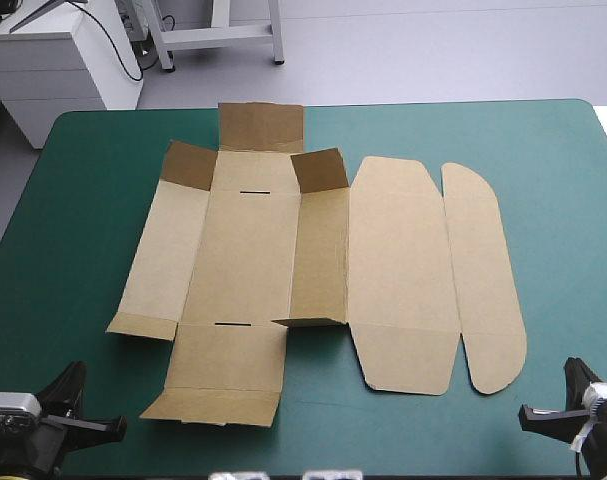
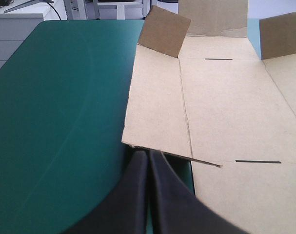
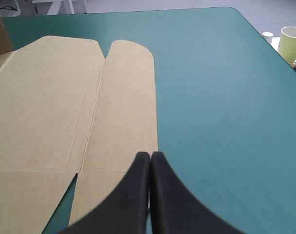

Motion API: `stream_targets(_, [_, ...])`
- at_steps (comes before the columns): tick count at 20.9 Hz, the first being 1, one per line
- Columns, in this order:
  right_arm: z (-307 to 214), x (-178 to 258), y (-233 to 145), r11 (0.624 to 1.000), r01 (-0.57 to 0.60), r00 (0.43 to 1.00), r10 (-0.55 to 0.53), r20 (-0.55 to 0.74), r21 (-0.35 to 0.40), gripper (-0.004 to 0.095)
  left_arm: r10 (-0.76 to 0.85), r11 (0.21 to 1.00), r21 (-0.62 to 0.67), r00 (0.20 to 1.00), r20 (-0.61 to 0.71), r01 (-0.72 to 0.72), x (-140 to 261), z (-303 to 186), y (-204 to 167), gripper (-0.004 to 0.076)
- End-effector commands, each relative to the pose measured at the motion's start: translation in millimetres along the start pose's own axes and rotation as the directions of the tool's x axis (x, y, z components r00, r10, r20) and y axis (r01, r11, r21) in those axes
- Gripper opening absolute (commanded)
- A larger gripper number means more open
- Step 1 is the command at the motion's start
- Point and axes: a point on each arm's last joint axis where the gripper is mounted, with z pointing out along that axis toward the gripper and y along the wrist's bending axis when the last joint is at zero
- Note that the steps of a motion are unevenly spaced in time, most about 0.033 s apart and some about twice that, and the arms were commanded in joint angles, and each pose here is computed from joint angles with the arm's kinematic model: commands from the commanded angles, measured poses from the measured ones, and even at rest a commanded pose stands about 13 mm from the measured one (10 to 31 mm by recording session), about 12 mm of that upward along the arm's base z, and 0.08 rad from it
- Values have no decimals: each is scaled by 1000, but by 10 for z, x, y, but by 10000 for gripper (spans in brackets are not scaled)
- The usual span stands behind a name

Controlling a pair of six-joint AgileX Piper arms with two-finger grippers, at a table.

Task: Fold the box

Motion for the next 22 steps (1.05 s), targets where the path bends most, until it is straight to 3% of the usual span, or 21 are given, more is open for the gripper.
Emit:
stream_targets(1, [-84,-120,-1,1000,5,993,-5,122,4,-14,-7,1000,-1,993,117,7,-142,-76,-5,-8])
stream_targets(9, [-84,-120,-1,1000,5,993,-5,122,4,-14,-51,998,37,986,156,46,-193,-78,-33,-8])
stream_targets(12, [-84,-120,-1,1000,5,993,-5,122,4,-14,-33,999,14,986,164,31,-438,-46,-14,-8])
stream_targets(18, [-84,-120,-1,1000,5,993,-5,122,4,-14,55,997,-47,998,-25,-56,-1071,424,63,-8])
stream_targets(22, [-84,-120,-1,1000,5,993,-5,122,4,-14,84,993,-53,959,-269,-102,-1201,832,120,4])
